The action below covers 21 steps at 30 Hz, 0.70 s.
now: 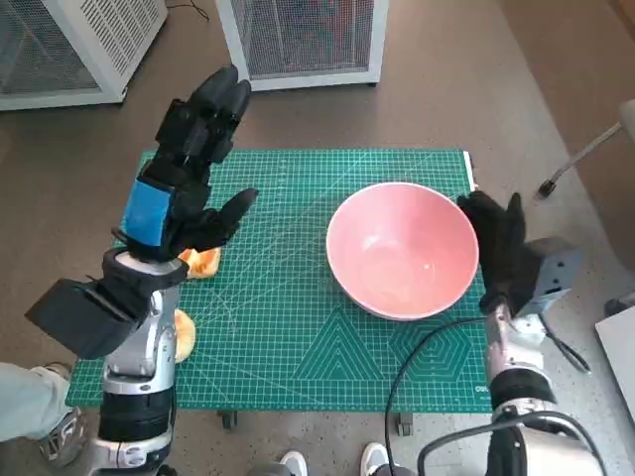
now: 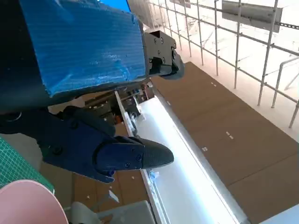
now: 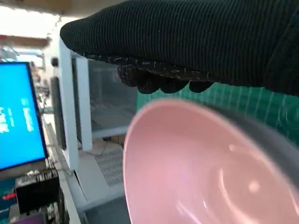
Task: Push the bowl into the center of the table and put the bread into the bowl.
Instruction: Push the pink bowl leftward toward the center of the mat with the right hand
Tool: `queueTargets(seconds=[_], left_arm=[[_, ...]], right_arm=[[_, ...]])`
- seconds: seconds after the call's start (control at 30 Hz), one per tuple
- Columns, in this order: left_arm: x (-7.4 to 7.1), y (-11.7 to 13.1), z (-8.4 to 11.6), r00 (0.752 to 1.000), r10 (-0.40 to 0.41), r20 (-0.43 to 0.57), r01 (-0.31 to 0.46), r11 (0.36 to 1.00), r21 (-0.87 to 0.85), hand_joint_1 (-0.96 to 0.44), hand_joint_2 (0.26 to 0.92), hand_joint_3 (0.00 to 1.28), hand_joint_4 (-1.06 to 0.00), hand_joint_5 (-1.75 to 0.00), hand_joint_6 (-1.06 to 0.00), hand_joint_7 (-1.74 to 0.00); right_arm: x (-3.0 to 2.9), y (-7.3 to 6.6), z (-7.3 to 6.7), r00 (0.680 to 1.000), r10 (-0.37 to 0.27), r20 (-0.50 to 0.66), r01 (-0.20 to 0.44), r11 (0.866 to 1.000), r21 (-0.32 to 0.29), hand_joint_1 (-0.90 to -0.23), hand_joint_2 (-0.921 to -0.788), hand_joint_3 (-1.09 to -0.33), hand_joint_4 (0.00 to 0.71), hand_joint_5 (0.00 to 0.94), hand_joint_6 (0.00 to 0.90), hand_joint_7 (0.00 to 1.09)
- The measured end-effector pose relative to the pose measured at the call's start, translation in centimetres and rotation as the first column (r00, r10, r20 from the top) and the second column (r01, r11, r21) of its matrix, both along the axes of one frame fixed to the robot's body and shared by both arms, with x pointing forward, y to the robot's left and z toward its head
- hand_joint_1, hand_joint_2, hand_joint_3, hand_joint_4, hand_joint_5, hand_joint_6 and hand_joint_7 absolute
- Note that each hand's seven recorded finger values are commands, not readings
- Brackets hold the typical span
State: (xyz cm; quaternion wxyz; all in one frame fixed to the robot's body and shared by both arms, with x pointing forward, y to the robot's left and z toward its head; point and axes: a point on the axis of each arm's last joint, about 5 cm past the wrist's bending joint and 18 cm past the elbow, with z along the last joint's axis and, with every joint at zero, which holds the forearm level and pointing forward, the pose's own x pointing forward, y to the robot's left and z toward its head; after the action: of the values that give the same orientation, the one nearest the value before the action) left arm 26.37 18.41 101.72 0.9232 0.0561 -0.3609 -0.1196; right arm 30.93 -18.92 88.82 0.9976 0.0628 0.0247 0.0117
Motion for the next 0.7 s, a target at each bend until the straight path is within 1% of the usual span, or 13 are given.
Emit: queueTargets(seconds=[0.17, 0.27, 0.33, 0.47, 0.6, 0.7], left_arm=[[-0.1, 0.2, 0.0, 1.0, 0.002, 0.001, -0.002, 1.0, 0.004, -0.64, 0.921, 0.34, -0.22, 0.0, -0.1, -0.43], [-0.1, 0.1, 0.0, 1.0, 0.001, 0.002, -0.001, 1.0, 0.005, -0.64, 0.921, 0.34, -0.22, 0.0, -0.1, -0.43], [-0.1, 0.2, 0.0, 1.0, -0.001, 0.002, 0.001, 1.0, 0.002, -0.63, 0.921, 0.34, -0.22, 0.0, -0.1, -0.43], [-0.2, 0.5, -0.2, 1.0, -0.007, -0.003, 0.007, 1.0, -0.012, -0.62, 0.921, 0.34, -0.22, 0.0, -0.1, -0.43], [-0.4, 0.5, -0.3, 1.0, -0.007, -0.006, 0.007, 1.0, -0.009, -0.62, 0.921, 0.34, -0.22, 0.0, -0.1, -0.42], [-0.6, 0.5, -0.3, 1.0, -0.002, -0.003, 0.002, 1.0, -0.006, -0.61, 0.921, 0.34, -0.22, 0.0, -0.1, -0.42]], right_arm=[[-0.02, 0.7, -0.2, 1.0, 0.019, -0.014, -0.018, 1.0, 0.018, -0.534, -0.921, -0.66, 0.209, 0.005, 0.336, 0.01], [-0.02, 0.8, -0.3, 1.0, 0.022, -0.016, -0.021, 1.0, 0.02, -0.534, -0.921, -0.66, 0.209, 0.004, 0.337, 0.01], [0.01, 0.9, -0.3, 1.0, 0.025, -0.018, -0.024, 0.999, 0.023, -0.548, -0.921, -0.629, 0.214, 0.005, 0.354, 0.02], [0.32, 2.0, 0.0, 0.999, 0.052, -0.018, -0.051, 0.998, 0.044, -0.567, -0.921, -0.6, 0.217, 0.005, 0.366, 0.03], [0.54, 3.2, 0.2, 0.997, 0.083, -0.01, -0.082, 0.995, 0.059, -0.574, -0.921, -0.594, 0.217, 0.004, 0.37, 0.03], [0.72, 3.9, 0.4, 0.995, 0.1, -0.002, -0.1, 0.993, 0.064, -0.577, -0.921, -0.592, 0.219, 0.005, 0.372, 0.03]])
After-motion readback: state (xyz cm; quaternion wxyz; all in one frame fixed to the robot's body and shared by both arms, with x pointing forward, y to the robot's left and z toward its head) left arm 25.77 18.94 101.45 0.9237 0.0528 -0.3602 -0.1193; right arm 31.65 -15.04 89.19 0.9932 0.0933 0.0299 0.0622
